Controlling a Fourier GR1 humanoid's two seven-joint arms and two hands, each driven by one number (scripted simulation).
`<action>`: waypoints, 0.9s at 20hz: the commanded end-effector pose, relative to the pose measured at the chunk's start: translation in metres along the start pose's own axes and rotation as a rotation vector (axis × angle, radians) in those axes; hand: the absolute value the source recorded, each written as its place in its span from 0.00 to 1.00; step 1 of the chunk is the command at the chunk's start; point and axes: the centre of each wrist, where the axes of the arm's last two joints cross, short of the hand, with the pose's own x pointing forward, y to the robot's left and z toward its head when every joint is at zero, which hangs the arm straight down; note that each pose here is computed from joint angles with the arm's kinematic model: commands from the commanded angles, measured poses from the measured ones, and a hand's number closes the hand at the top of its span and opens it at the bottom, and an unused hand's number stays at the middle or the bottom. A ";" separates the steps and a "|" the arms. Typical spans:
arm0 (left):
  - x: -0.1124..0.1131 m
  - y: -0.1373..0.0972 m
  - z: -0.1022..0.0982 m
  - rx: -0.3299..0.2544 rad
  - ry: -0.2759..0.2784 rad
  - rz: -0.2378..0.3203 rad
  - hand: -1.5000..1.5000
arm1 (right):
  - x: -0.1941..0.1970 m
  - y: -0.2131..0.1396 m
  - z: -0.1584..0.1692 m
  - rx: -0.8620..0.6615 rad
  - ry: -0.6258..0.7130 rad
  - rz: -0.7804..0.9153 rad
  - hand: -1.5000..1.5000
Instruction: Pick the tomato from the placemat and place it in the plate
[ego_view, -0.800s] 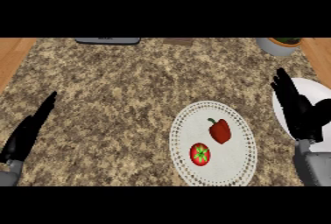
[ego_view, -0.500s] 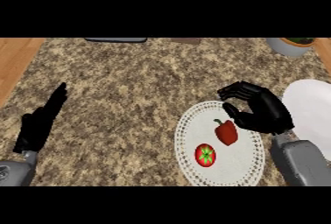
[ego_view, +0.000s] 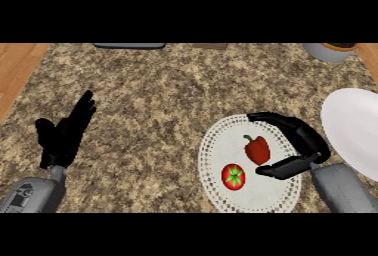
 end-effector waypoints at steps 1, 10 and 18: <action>0.006 -0.019 -0.006 0.013 0.008 0.039 0.50 | -0.021 -0.011 0.016 0.195 -0.014 0.074 0.00; 0.003 -0.019 0.003 0.027 0.021 0.030 0.50 | -0.013 -0.009 -0.004 0.345 0.016 0.302 0.00; 0.011 0.010 0.003 0.023 0.039 0.030 0.50 | 0.001 -0.015 -0.022 0.511 0.159 0.411 0.00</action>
